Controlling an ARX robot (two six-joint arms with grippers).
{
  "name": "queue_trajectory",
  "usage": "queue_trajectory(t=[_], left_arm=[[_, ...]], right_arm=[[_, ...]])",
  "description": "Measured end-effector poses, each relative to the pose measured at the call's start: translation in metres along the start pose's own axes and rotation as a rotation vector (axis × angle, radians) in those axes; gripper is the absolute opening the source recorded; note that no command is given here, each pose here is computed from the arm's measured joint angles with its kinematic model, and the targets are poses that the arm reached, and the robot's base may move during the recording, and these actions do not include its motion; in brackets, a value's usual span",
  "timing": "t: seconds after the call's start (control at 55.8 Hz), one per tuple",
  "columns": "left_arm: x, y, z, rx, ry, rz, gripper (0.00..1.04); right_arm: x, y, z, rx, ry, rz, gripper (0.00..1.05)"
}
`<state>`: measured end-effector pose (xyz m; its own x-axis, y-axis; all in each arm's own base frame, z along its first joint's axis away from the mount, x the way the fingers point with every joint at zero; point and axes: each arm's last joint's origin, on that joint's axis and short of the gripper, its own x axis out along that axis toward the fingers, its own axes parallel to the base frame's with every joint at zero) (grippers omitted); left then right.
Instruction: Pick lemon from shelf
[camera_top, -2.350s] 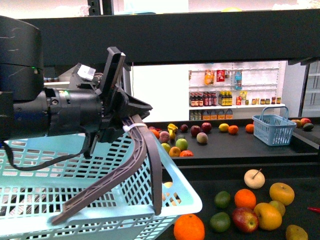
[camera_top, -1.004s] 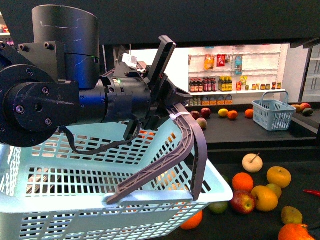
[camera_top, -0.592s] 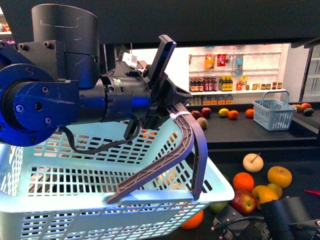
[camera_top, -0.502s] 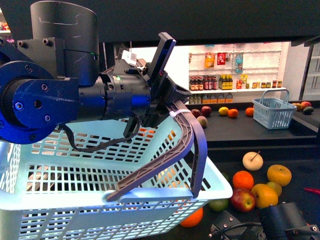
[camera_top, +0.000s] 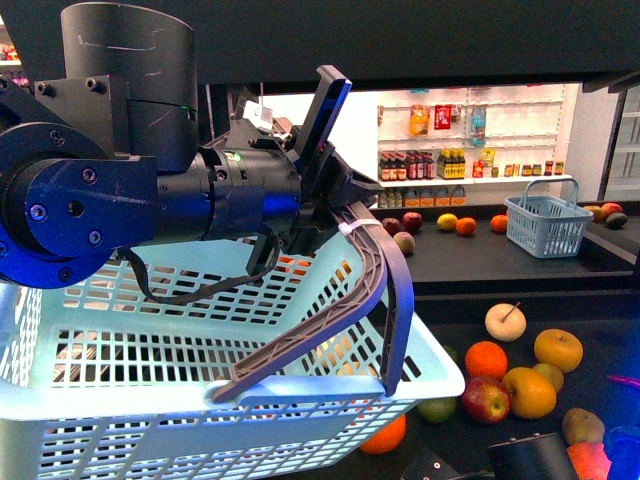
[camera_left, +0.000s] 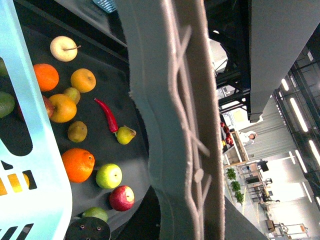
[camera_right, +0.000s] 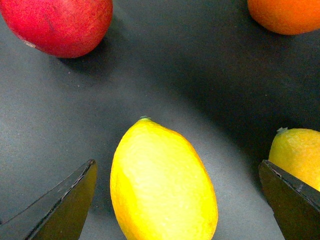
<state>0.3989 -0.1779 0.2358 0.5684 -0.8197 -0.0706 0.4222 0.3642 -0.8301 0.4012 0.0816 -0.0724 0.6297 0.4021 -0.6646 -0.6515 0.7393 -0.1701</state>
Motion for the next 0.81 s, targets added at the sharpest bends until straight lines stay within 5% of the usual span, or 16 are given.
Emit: queue_trajectory(t=[0.807], left_arm=[[0.000, 0.000, 0.000, 0.000, 0.001, 0.000, 0.08]], right_arm=[[0.031, -0.005, -0.008, -0.043, -0.003, 0.017, 0.97]])
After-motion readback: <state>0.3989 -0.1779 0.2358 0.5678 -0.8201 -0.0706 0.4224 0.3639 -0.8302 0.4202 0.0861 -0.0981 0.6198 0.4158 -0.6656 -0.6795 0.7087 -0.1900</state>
